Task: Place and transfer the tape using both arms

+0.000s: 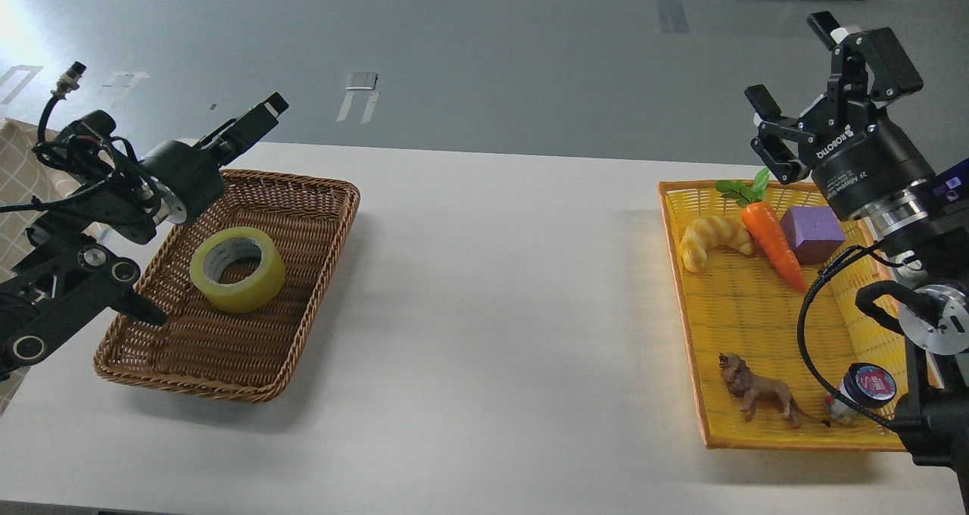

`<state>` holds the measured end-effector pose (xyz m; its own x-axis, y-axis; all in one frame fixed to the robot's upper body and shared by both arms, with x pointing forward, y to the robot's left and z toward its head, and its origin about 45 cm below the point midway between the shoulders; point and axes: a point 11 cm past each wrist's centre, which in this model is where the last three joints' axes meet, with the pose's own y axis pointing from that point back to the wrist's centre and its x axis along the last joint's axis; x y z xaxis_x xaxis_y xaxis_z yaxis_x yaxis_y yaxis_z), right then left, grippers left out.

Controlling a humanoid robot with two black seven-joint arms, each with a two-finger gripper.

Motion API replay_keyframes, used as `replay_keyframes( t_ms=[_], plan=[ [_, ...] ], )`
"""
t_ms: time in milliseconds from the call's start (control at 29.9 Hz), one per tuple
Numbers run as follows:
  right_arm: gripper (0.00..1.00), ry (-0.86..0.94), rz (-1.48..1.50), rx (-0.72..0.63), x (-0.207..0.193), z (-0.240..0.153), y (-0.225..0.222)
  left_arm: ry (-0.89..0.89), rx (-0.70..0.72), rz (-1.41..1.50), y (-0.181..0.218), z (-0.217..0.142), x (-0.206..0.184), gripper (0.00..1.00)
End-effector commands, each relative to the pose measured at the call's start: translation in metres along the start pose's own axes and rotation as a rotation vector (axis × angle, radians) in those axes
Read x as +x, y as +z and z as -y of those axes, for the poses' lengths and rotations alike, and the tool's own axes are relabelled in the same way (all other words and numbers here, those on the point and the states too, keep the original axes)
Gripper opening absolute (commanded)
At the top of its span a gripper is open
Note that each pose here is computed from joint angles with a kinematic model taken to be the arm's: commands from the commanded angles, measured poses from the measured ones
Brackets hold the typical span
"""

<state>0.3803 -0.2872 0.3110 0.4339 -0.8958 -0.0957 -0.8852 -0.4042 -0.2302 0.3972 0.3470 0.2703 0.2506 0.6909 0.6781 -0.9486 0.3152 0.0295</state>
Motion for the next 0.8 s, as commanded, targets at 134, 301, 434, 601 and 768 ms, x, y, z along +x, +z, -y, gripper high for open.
replay_keyframes(
  t_ms=[134, 301, 434, 601, 768],
  plan=[
    [1.0, -0.034, -0.029, 0.034, -0.008, 0.004, -0.016, 0.152, -0.308, -0.358, 0.055, 0.014, 0.009, 0.98],
    [1.0, -0.083, -0.028, 0.047, -0.025, 0.012, -0.019, 0.075, -0.37, -0.467, 0.069, 0.018, 0.004, 0.98],
    [1.0, -0.143, -0.044, 0.065, -0.042, 0.031, -0.028, 0.02, -0.466, -0.633, 0.091, 0.021, 0.022, 0.98],
    [1.0, -0.125, 0.007, 0.105, -0.066, 0.053, -0.034, 0.009, -0.551, -0.897, 0.11, 0.032, 0.019, 0.98],
    [1.0, -0.12, 0.061, 0.11, -0.079, 0.058, -0.027, -0.013, -0.624, -0.967, 0.117, 0.027, 0.019, 0.98]
  ],
)
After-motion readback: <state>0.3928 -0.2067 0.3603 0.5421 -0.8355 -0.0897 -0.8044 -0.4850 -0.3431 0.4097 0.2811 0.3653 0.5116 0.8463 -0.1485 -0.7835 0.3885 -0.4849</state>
